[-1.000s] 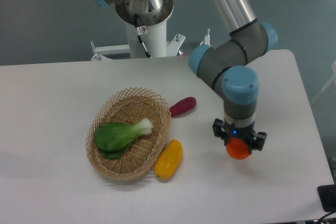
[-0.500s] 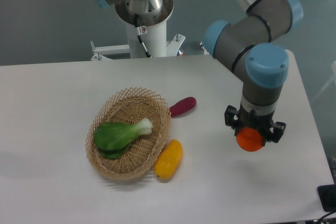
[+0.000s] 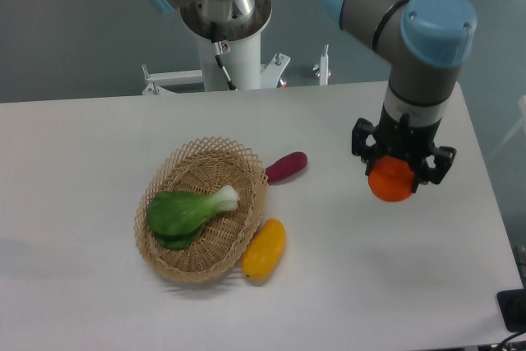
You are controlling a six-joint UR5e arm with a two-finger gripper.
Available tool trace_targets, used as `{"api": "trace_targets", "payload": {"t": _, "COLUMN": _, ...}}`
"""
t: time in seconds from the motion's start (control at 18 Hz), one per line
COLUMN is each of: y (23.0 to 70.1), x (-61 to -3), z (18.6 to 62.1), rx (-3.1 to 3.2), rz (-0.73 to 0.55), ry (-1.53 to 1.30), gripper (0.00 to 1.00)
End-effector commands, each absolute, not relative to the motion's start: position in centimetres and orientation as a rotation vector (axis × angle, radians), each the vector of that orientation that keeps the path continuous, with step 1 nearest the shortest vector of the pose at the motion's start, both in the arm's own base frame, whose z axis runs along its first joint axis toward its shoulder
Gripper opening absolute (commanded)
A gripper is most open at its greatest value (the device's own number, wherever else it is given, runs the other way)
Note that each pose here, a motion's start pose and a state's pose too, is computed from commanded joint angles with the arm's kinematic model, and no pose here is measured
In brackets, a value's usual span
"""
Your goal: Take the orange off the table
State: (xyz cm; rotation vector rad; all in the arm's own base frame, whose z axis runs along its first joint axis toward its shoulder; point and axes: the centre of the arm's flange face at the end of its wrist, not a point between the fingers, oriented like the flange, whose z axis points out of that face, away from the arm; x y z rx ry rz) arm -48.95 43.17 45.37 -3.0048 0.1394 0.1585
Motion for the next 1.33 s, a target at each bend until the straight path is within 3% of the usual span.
{"api": "trace_targets", "payload": {"t": 0.56, "y": 42.1, "x": -48.9, "z": 46.3, "rx": -3.001, "rz": 0.151, "ry": 0.119, "gripper": 0.72}}
{"api": "trace_targets", "payload": {"t": 0.78, "y": 42.0, "x": -48.9, "z": 46.3, "rx": -3.0, "rz": 0.15, "ry": 0.115, "gripper": 0.64}}
{"api": "trace_targets", "payload": {"t": 1.33, "y": 42.1, "x": -48.9, "z": 46.3, "rx": -2.999, "rz": 0.149, "ry": 0.117, "gripper": 0.64}}
